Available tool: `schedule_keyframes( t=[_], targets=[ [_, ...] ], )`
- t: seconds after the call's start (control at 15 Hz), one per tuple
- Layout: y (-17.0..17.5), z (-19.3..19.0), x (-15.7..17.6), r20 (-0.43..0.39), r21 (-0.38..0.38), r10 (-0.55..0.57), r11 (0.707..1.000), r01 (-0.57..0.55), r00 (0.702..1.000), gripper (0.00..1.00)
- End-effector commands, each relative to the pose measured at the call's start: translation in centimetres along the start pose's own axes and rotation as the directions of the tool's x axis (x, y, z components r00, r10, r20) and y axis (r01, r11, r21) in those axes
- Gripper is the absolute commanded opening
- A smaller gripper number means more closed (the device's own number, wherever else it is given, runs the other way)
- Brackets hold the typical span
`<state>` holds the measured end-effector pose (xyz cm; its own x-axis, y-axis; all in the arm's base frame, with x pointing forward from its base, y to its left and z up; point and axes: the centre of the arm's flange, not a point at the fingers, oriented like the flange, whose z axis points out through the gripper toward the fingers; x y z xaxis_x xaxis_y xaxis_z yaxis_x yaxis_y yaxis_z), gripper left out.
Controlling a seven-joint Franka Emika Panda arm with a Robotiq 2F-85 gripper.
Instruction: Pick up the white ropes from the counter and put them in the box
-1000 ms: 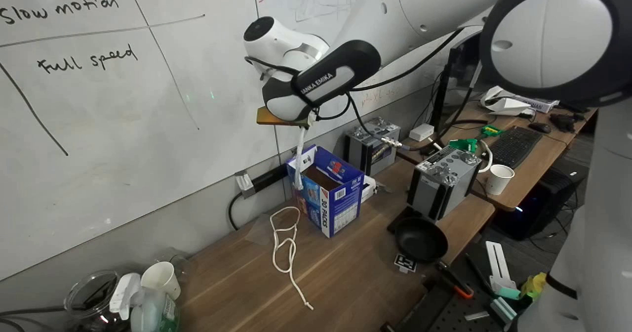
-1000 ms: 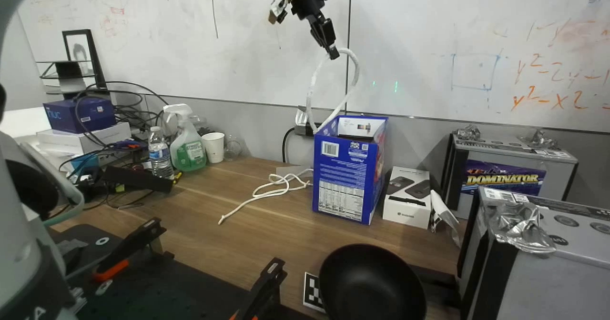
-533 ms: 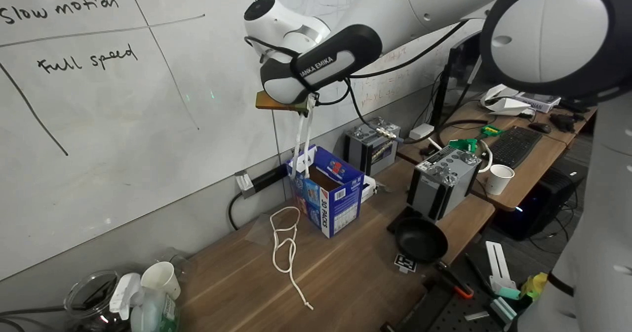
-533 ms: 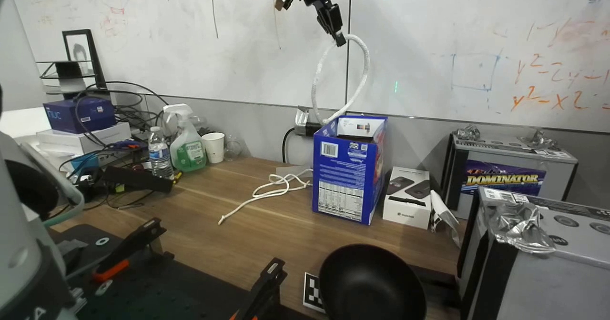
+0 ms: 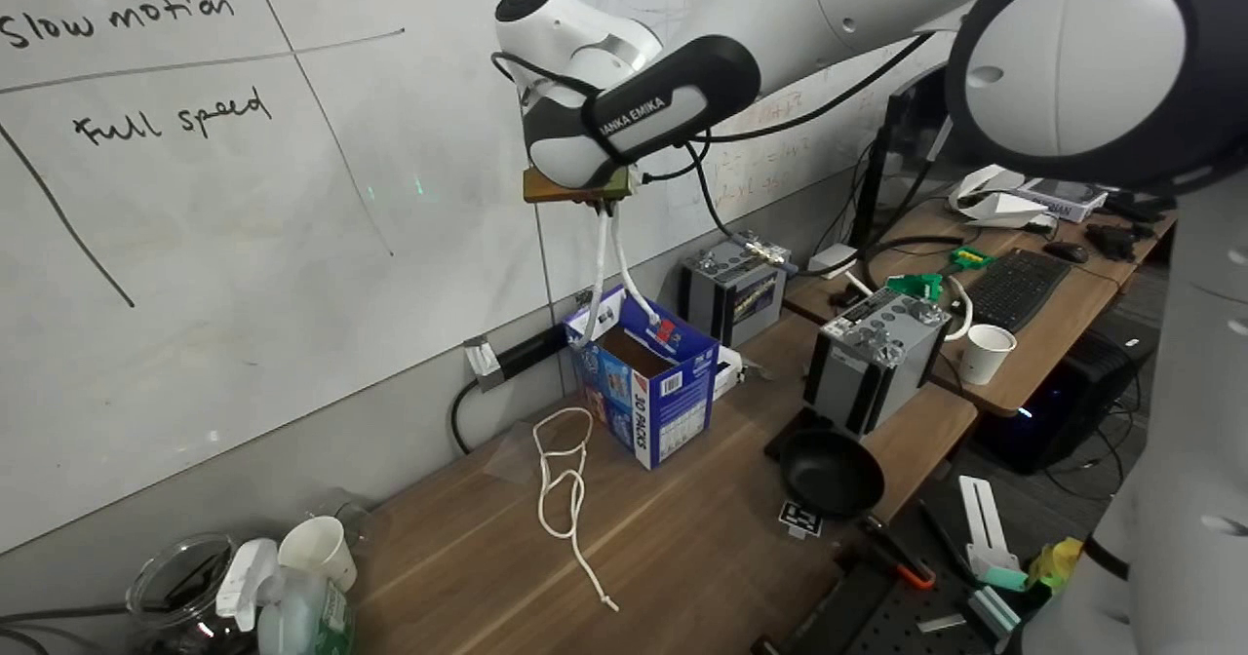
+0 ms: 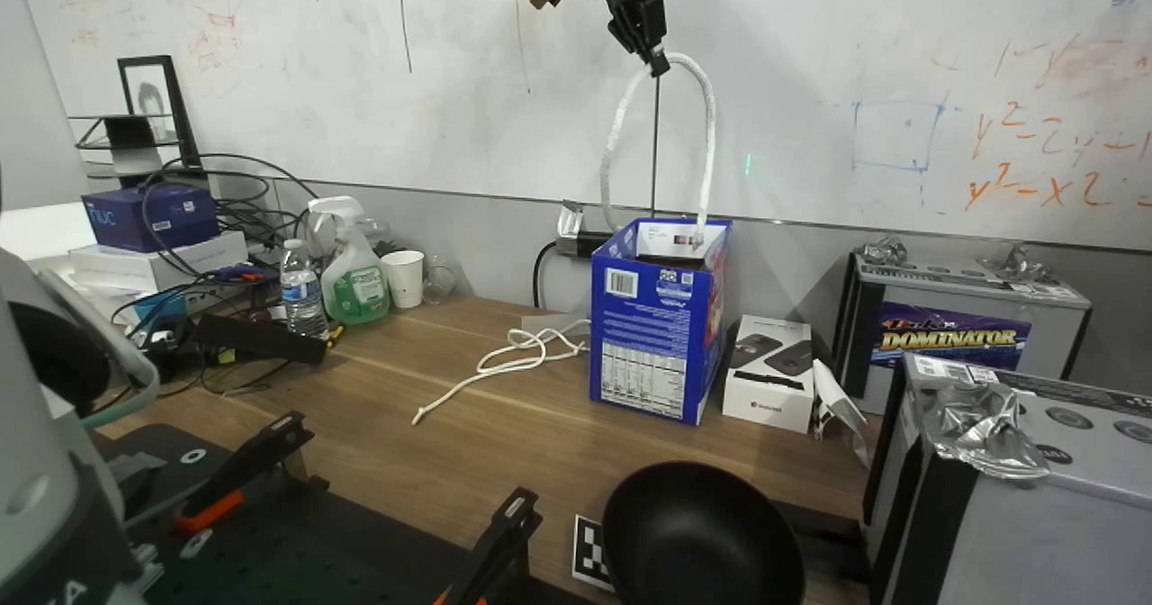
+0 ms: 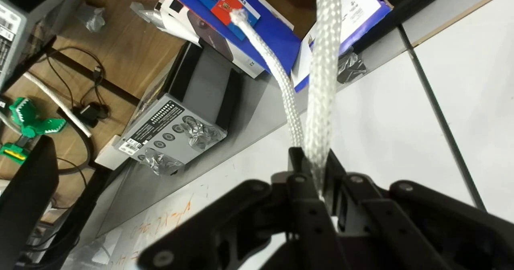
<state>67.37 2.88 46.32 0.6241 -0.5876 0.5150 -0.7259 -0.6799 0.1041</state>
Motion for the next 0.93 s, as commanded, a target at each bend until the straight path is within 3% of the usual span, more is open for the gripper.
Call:
schedule_keyframes(
  t=[0.0, 0.47, 0.87],
  targets=[
    [0.6, 0.1, 0.6, -0.013, 0.047, -0.035, 0.998, 0.036, 0.999, 0.13],
    [1.6, 1.6, 0.8, -0.012, 0.031, -0.041, 0.999, 0.041, 0.999, 0.13],
    [2.3, 5.8, -3.2, 0.032, 0.030, -0.072, 0.997, 0.071, 0.997, 0.13]
  ],
)
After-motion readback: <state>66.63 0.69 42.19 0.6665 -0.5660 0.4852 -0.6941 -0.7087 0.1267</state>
